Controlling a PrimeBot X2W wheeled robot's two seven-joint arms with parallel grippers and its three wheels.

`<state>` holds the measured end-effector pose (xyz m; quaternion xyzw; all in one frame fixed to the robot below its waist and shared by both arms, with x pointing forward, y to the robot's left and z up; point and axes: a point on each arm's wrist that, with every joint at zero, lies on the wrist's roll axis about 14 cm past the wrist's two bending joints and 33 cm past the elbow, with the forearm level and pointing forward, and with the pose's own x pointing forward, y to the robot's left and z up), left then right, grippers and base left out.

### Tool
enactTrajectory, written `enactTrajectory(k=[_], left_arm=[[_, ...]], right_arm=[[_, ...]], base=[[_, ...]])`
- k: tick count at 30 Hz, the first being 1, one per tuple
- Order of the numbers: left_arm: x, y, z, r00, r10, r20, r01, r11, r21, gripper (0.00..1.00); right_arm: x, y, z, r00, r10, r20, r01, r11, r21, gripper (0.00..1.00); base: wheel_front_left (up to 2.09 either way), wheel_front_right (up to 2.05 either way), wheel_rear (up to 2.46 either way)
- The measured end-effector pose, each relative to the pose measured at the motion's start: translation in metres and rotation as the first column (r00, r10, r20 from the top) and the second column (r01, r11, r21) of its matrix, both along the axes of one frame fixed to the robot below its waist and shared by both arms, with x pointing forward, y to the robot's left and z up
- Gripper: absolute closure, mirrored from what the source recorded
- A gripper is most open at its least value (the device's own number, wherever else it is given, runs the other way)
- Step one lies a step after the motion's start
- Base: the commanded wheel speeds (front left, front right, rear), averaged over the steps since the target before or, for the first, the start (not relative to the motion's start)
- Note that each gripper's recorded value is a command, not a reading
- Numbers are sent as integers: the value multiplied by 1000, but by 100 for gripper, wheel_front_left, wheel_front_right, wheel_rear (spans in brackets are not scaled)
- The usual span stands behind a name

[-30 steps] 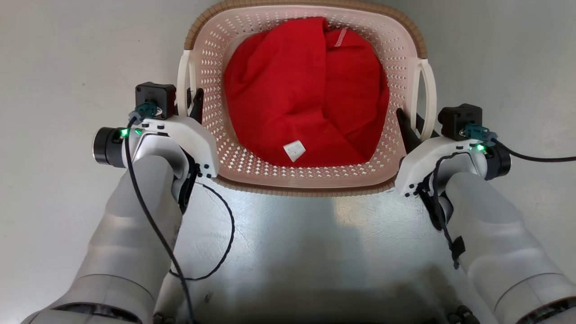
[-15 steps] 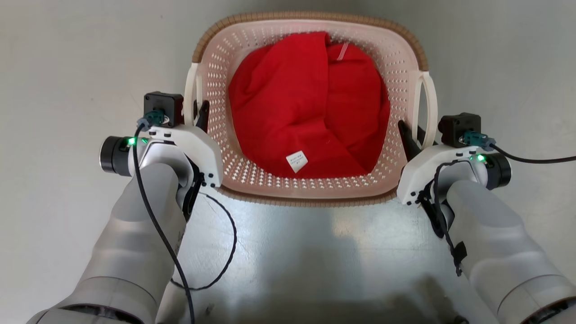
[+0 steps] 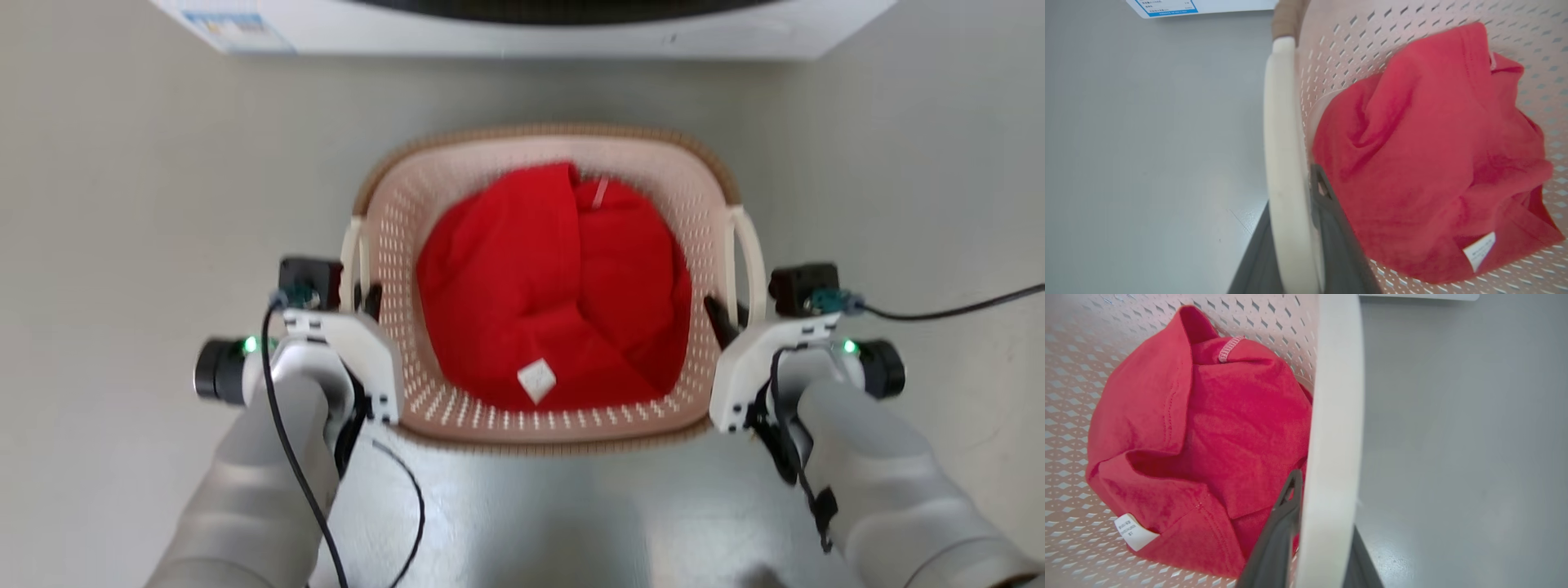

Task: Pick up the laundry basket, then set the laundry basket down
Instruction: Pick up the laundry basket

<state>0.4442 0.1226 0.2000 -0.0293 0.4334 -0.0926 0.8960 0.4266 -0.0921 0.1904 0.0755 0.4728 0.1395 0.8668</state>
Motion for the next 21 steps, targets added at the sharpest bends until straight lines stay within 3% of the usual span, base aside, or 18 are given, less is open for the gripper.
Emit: enactTrajectory(k=[12,21], left_arm=[[-66,-1,46,999,-15,-44,15,1000,11,100],[-82,-2,90,1000,-19,25,18,1000,16,100]], right_arm=[[-62,1,51,999,32,-29,-33,999,-7,100],[-76,2,94,998,47,45,-46,999,-17,100]], base=[[0,0,0],[0,0,0]])
